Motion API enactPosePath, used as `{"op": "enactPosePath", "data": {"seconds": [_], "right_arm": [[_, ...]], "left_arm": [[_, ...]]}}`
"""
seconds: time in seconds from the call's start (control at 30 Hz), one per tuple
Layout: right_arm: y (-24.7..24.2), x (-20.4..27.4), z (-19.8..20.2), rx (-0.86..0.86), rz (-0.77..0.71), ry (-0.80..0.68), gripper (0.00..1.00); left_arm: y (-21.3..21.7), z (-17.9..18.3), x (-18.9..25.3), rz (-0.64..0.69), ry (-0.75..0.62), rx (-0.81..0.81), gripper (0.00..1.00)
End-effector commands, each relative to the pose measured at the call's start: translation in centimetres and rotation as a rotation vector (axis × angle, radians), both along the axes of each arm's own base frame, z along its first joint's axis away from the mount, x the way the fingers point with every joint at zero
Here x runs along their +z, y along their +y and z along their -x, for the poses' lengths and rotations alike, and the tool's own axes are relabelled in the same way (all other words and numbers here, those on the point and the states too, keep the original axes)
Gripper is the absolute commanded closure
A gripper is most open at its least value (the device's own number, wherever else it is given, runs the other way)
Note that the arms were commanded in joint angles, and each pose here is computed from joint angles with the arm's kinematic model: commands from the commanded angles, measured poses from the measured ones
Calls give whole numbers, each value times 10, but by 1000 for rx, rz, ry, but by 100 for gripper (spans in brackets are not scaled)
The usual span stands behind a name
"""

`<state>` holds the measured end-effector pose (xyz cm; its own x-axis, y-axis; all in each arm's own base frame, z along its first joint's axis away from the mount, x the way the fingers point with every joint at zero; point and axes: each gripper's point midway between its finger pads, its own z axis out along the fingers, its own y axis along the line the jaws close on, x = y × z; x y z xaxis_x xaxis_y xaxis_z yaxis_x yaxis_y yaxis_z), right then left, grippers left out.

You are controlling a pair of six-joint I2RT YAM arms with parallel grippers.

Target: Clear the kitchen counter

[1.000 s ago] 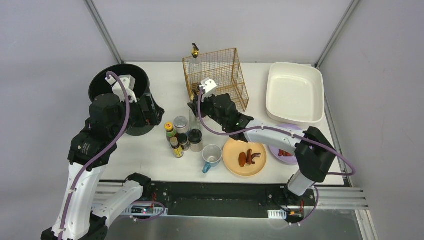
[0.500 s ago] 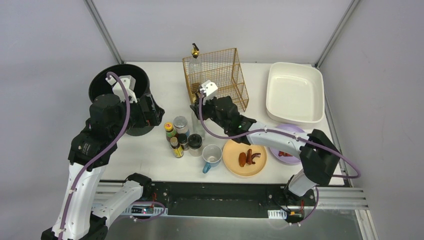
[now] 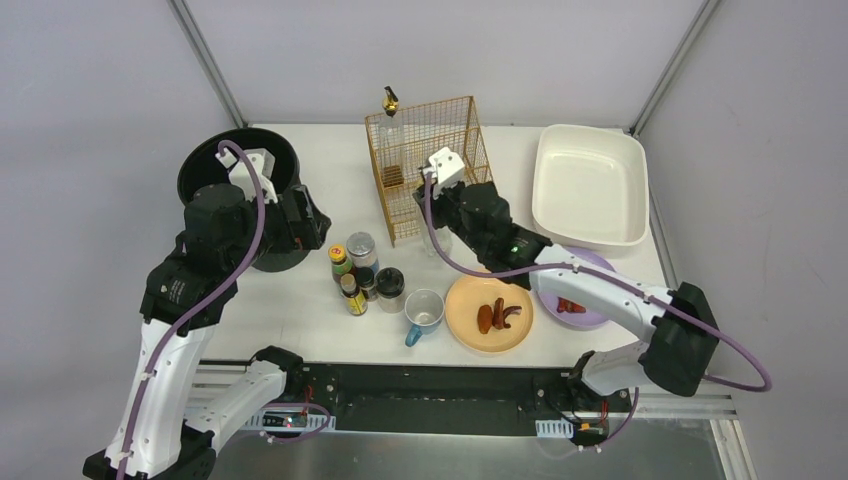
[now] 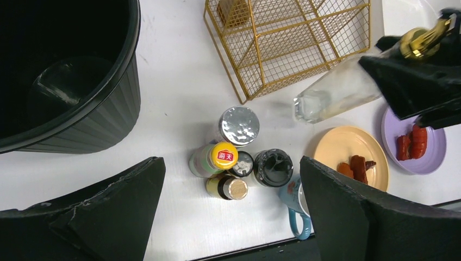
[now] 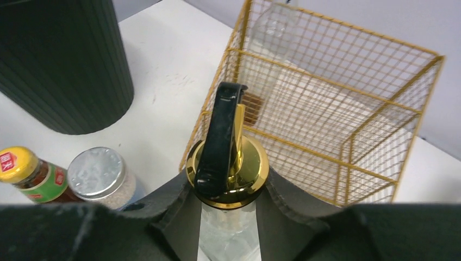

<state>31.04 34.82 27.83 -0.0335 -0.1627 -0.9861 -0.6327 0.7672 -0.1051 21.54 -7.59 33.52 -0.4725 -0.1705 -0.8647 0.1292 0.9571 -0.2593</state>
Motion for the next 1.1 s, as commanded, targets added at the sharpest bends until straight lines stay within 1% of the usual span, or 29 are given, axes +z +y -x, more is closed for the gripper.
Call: {"op": "enactPosePath", "data": {"seconds": [0.0,0.23,0.37,0.43,0.67,0.9,1.07], "right_arm": [[-32,114,-7,-55,-145,-166,100],[-56,162,-32,-80,-177,-210,100],[-63,185,-55,-75,-202,-241,100],[-69,203,-69,-70,-238,-251,100],[-53,233,-104,70,-283,-285,100],[-38,249,-138,152,-335,-349,100],[-33,263,-150,193,-382,-359,100]], "left_arm": [[-1,-6,13,13,-43,0,0],[-2,-8,11,12,-41,-1,0],[-1,-8,11,10,-40,1,0],[-1,-8,10,8,-40,2,0],[0,-9,7,-3,-34,6,1],[1,-9,5,-13,-32,9,0],[2,-10,2,-18,-26,9,0]]}}
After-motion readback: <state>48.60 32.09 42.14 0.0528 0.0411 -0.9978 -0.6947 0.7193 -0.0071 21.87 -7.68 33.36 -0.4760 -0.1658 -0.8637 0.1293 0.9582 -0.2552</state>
